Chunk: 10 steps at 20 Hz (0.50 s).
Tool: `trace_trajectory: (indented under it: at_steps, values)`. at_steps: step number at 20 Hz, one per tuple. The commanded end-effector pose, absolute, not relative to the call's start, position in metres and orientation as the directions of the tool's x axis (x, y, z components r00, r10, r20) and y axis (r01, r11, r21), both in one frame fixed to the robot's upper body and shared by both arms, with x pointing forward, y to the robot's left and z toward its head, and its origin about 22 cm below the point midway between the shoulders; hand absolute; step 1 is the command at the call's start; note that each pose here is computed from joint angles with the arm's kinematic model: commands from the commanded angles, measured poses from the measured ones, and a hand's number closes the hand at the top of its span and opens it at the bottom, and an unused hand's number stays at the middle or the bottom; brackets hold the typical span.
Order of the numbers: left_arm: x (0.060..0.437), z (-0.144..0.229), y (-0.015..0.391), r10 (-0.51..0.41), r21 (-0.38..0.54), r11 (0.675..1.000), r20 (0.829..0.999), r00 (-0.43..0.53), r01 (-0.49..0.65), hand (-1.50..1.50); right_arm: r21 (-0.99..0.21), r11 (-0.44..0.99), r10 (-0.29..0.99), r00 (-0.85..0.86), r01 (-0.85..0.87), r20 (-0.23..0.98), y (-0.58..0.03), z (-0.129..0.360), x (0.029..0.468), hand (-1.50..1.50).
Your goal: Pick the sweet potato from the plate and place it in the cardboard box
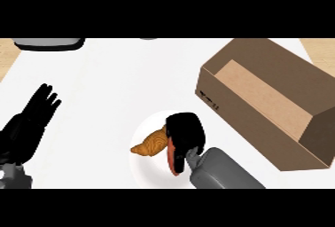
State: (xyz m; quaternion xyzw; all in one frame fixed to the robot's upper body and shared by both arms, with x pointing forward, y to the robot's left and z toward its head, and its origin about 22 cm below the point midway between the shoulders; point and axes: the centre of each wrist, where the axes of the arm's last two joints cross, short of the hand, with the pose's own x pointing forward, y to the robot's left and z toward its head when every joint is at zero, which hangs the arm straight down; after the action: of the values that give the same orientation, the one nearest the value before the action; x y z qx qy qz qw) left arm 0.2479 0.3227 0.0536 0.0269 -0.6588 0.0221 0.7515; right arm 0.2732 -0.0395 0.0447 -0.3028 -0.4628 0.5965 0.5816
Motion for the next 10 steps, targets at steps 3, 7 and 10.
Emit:
trace_trajectory:
  at_steps: [3,7,10]
  values:
    - [0.257,0.057,0.333,-0.002,0.014,0.996,0.99,0.139,-0.086,0.0,-0.962,0.117,0.967,-0.193,-0.248,0.167,-0.04,0.078,0.257,1.5]
    - [0.248,0.048,0.319,-0.002,0.011,0.997,0.991,0.13,-0.072,0.0,-0.977,0.173,0.944,-0.26,-0.123,0.2,-0.03,0.134,0.238,1.5]
    - [0.25,0.052,0.323,-0.013,0.024,0.996,0.992,0.122,-0.088,0.0,-0.973,0.232,0.94,-0.258,0.005,0.223,-0.04,0.17,0.214,1.5]
